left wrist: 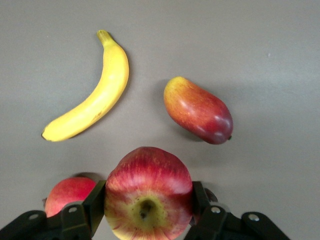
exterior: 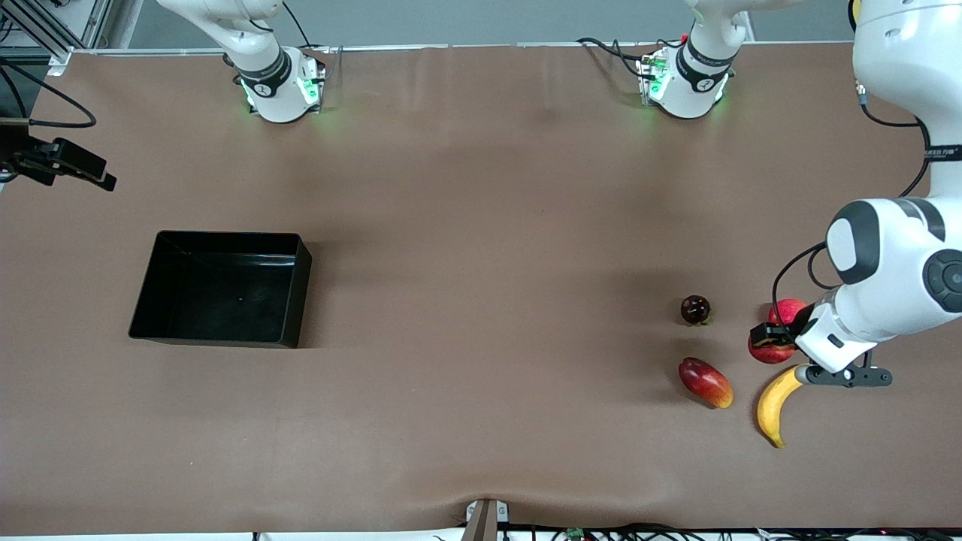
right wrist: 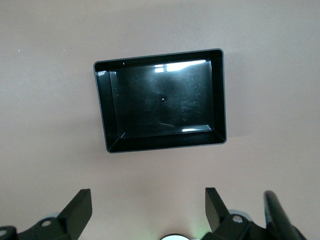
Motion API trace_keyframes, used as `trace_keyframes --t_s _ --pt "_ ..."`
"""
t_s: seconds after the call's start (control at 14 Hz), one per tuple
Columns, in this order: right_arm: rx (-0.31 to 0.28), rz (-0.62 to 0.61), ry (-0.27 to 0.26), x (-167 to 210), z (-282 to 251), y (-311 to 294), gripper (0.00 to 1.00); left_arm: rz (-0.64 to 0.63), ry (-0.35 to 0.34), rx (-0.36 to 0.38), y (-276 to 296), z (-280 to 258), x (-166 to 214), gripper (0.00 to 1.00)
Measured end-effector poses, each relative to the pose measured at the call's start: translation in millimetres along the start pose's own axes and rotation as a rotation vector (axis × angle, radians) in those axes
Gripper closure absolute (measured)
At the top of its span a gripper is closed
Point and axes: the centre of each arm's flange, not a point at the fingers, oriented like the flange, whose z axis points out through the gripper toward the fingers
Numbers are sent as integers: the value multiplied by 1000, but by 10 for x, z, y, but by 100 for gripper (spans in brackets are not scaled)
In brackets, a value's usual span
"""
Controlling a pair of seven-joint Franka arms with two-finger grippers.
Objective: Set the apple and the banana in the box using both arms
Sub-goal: 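Lower, close the left gripper on the apple and lift it, then reach the right gripper to the black box rim and grip it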
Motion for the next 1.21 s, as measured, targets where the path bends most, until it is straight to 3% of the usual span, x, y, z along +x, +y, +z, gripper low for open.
trace_keyframes --t_s 0.71,1.0,1.21 --pt "20 33 22 159 87 154 0 12 -100 -3 336 -833 -362 28" --pt "23 53 -80 516 685 271 0 -6 -109 -6 512 -969 -434 28" --pt "26 77 -100 643 850 409 0 -24 -107 -9 685 -1002 -454 28"
